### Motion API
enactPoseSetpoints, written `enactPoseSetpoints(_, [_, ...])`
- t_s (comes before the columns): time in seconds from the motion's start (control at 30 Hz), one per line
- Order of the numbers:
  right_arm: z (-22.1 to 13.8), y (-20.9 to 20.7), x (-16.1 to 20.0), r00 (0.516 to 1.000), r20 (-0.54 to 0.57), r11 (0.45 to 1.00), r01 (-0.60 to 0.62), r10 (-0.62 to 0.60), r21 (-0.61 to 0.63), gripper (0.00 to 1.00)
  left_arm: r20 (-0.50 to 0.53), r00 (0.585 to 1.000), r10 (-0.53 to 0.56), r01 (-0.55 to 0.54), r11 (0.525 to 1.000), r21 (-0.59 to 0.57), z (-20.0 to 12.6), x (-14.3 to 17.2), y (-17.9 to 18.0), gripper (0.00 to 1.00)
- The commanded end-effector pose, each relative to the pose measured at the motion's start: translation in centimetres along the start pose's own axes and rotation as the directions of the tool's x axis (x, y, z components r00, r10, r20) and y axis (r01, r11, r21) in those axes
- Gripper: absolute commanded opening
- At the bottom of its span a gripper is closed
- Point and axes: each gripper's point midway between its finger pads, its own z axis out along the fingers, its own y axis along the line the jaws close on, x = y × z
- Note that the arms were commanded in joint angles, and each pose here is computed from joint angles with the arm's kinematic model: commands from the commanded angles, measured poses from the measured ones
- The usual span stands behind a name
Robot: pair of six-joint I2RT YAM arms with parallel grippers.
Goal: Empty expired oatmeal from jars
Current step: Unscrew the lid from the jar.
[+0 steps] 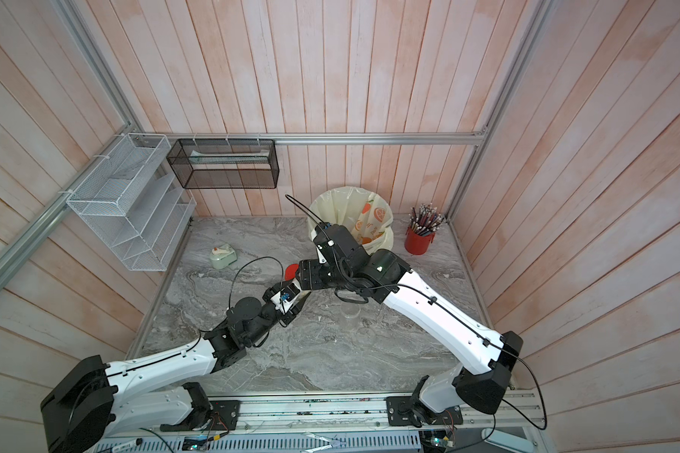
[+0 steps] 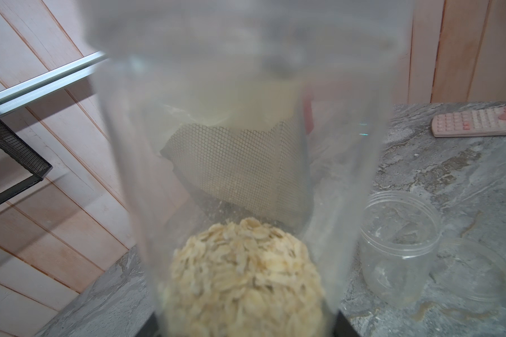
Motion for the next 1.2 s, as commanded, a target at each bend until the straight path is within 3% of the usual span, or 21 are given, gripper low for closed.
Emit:
enactPoseSetpoints(0.0, [-0.2, 0.0, -0.1, 1.000, -0.004, 0.999, 0.026, -0.026, 0.021, 0.72, 0.056, 0.998, -0.007, 0.008, 1.000, -0.029, -0.3, -1.8, 0.8, 0.00])
enactPoseSetpoints(0.13, [-0.3, 0.1, -0.2, 1.000, -0.003, 0.999, 0.030, -0.030, 0.019, 0.70, 0.058, 0.998, -0.008, 0.010, 0.999, -0.031, -0.5, -1.8, 0.8, 0.00])
enactPoseSetpoints(0.33, [0.0, 0.3, 0.2, 0.998, -0.023, 0.998, 0.058, -0.057, 0.010, 0.56, 0.071, 0.997, -0.020, 0.021, 1.000, -0.021, -0.8, -2.0, 0.7, 0.00])
enactPoseSetpoints(0.43, [-0.7, 1.2, -0.2, 0.991, 0.003, 0.991, 0.133, -0.133, -0.020, 0.48, 0.113, 0.992, -0.057, 0.053, 0.998, 0.040, -1.4, -2.5, 0.0, 0.00])
enactPoseSetpoints(0.53, [-1.9, 2.0, -0.8, 0.970, 0.052, 0.969, 0.240, -0.237, -0.055, 0.46, 0.149, 0.980, -0.134, 0.114, 0.984, 0.136, -2.2, -2.8, -1.0, 0.00])
enactPoseSetpoints(0.77, [-3.3, 4.2, 1.3, 0.865, 0.021, 0.829, 0.487, -0.502, -0.275, 0.36, 0.180, 0.944, -0.277, 0.208, 0.922, 0.326, -3.3, -3.2, -2.9, 0.00])
enactPoseSetpoints(0.93, [-4.2, 5.5, 3.1, 0.774, 0.061, 0.694, 0.596, -0.630, -0.404, 0.36, 0.158, 0.945, -0.288, 0.218, 0.909, 0.355, -2.9, -2.5, -3.6, 0.00])
enactPoseSetpoints(1.07, [-4.7, 5.8, 3.8, 0.718, 0.080, 0.613, 0.641, -0.691, -0.462, 0.35, 0.151, 0.945, -0.290, 0.219, 0.905, 0.364, -3.1, -2.3, -3.7, 0.00])
enactPoseSetpoints(1.17, [-4.6, 4.9, 4.0, 0.683, 0.078, 0.581, 0.670, -0.726, -0.462, 0.36, 0.149, 0.944, -0.293, 0.221, 0.901, 0.372, -3.3, -2.0, -3.8, 0.00])
